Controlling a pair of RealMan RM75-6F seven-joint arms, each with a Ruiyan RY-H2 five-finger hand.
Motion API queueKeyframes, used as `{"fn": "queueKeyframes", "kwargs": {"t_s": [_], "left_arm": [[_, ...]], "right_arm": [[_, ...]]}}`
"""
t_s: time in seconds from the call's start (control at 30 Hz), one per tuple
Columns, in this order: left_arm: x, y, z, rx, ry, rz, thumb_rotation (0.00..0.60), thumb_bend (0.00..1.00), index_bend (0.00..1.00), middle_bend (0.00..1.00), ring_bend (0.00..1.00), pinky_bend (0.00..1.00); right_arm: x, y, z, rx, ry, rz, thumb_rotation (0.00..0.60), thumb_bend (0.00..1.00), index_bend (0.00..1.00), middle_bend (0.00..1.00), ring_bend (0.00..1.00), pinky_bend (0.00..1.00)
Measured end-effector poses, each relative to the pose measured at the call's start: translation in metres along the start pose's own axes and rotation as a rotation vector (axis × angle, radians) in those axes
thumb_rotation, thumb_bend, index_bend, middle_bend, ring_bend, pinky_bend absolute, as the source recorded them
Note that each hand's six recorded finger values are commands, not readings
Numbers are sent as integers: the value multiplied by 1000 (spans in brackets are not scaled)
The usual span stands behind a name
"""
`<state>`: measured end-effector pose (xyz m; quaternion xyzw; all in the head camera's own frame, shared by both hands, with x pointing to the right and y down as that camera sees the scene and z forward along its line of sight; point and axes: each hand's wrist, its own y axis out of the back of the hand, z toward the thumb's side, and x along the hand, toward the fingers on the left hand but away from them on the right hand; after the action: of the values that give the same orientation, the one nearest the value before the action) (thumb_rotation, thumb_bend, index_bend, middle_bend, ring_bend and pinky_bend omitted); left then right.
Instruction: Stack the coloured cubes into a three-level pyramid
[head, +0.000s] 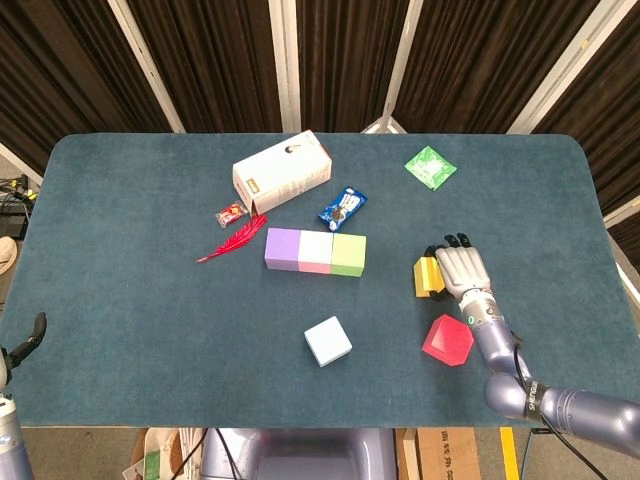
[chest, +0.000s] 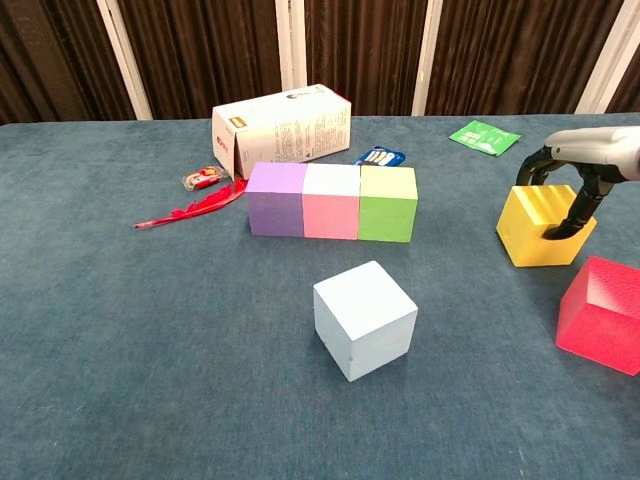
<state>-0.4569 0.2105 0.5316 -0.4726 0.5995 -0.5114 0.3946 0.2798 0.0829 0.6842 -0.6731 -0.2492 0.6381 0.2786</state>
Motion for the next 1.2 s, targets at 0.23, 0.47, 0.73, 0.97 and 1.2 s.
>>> {"fn": "queueKeyframes", "kwargs": {"t_s": [0.23,0.47,0.73,0.97,1.2], "left_arm": [[0,2,-1,2,0,-2,600,348,50,28,0,0],[1,-1,-3,41,-28,-52,600,348,49,24,0,0],[2,-6,-4,130,-85,-125,600,348,49,21,0,0],[6,3,-4,88,-87,-101,600,348,49,21,0,0],[9,12,-12,89,-65,-91,600,348,46,17,0,0]], "right_arm": [[3,4,3,2,8,-7,600,267,387,355,115,0],[12,22,8,-7,10,-10,600,266,388,355,116,0],[21,58,23,-53,-39,23,600,266,388,355,119,0],[28,99,63,-51,-54,39,600,266,388,355,120,0],[34,131,122,-41,-25,40,600,266,388,355,124,0]]}}
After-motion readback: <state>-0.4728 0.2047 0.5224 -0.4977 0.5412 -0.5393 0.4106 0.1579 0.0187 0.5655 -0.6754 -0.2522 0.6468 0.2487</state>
